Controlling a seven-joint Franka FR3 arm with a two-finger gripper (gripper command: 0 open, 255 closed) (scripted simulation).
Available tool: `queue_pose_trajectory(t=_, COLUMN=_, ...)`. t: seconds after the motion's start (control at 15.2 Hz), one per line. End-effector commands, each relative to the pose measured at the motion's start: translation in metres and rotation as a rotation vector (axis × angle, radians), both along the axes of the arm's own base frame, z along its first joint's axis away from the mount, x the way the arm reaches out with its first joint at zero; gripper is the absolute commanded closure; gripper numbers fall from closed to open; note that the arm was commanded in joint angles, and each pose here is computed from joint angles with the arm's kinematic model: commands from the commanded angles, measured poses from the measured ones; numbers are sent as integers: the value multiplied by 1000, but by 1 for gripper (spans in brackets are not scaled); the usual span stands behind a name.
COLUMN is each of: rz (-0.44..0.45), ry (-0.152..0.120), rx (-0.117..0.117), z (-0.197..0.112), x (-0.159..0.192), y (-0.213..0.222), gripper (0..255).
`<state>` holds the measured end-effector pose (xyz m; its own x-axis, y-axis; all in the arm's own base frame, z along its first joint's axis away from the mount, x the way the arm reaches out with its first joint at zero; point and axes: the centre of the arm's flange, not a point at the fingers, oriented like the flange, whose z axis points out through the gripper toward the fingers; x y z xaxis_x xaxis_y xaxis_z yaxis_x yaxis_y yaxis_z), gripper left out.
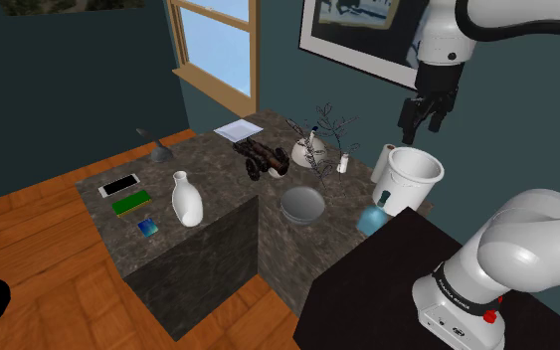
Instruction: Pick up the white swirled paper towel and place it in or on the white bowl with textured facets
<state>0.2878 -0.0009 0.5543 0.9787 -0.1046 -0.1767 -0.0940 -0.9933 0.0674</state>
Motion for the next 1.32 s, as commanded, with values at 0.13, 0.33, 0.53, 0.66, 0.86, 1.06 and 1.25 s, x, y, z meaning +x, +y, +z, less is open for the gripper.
queue_pose_trajectory(t=0.13, rz=4, ry=-9, rx=0, z=-15, x=7, y=-20, gripper=0)
queue_pose_trajectory(t=0.33, rz=9, ry=-22, rx=0, z=-38, x=18, y=-49, gripper=0)
queue_pose_trajectory(t=0.53, rz=15, ry=-36, rx=1, z=-61, x=29, y=-78, gripper=0)
queue_pose_trajectory(t=0.66, rz=18, ry=-44, rx=1, z=-76, x=37, y=-98, gripper=0)
queue_pose_trajectory(t=0.86, rz=24, ry=-58, rx=1, z=-98, x=48, y=-127, gripper=0)
queue_pose_trajectory(t=1.06, rz=29, ry=-71, rx=1, z=-121, x=61, y=-156, gripper=0)
queue_pose_trajectory(t=1.25, rz=35, ry=-85, rx=1, z=-143, x=74, y=-185, gripper=0)
